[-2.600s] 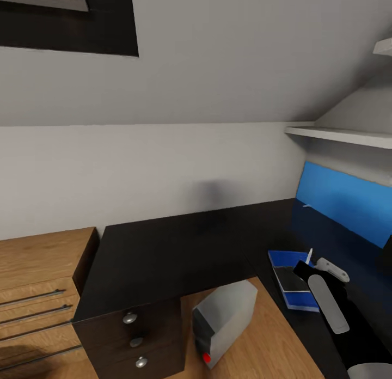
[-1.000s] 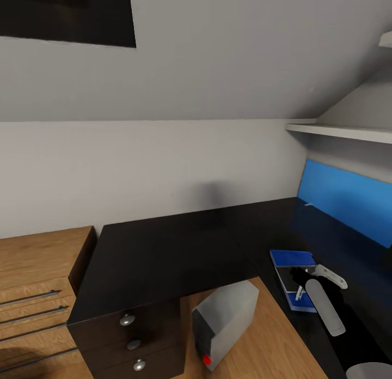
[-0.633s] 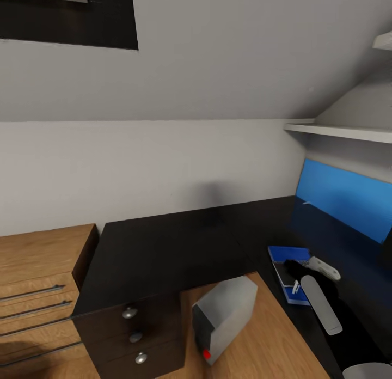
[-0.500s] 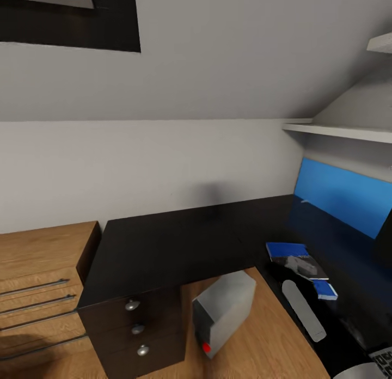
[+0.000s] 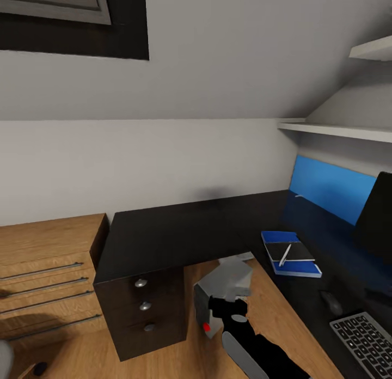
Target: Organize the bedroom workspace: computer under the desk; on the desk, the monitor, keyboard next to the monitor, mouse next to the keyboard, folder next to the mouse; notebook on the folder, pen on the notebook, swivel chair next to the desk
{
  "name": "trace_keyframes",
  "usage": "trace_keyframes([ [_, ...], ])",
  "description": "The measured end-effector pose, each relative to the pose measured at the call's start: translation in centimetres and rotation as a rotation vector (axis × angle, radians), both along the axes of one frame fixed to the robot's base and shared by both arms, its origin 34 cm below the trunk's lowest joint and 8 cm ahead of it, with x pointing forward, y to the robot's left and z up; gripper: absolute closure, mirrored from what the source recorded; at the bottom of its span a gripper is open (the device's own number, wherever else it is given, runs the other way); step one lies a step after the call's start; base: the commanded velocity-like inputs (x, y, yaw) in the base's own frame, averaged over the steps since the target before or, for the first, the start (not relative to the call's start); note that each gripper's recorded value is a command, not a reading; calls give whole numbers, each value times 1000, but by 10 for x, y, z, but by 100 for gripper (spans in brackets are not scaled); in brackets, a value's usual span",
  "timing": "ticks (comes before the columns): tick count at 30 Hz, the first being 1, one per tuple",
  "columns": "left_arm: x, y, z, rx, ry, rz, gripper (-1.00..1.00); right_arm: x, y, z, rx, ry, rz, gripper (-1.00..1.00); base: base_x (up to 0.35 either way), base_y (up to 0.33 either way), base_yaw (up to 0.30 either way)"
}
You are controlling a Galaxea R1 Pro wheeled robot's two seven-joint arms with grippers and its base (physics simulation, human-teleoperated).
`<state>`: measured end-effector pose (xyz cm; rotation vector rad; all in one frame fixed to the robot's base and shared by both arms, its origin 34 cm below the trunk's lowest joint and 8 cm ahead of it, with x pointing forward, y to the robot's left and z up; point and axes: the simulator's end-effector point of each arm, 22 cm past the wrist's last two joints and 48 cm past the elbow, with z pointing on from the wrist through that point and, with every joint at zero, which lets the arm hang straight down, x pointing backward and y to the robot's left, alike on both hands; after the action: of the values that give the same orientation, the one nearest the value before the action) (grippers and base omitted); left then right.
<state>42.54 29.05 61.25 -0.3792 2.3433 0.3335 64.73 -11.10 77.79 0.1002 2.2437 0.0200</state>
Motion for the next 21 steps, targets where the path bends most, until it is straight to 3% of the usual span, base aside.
trace_keyframes([
  [5,9,-13,17,-22,-36,23,-100,12,-6,28,15,-57,-43,-100,0,0,0],
  [11,13,6,35,-4,-73,50,-100,18,-21,48,17,-106,-71,-100,0,0,0],
  [21,28,6,51,-13,-124,54,-100,24,-22,61,49,-160,-91,-100,0,0,0],
])
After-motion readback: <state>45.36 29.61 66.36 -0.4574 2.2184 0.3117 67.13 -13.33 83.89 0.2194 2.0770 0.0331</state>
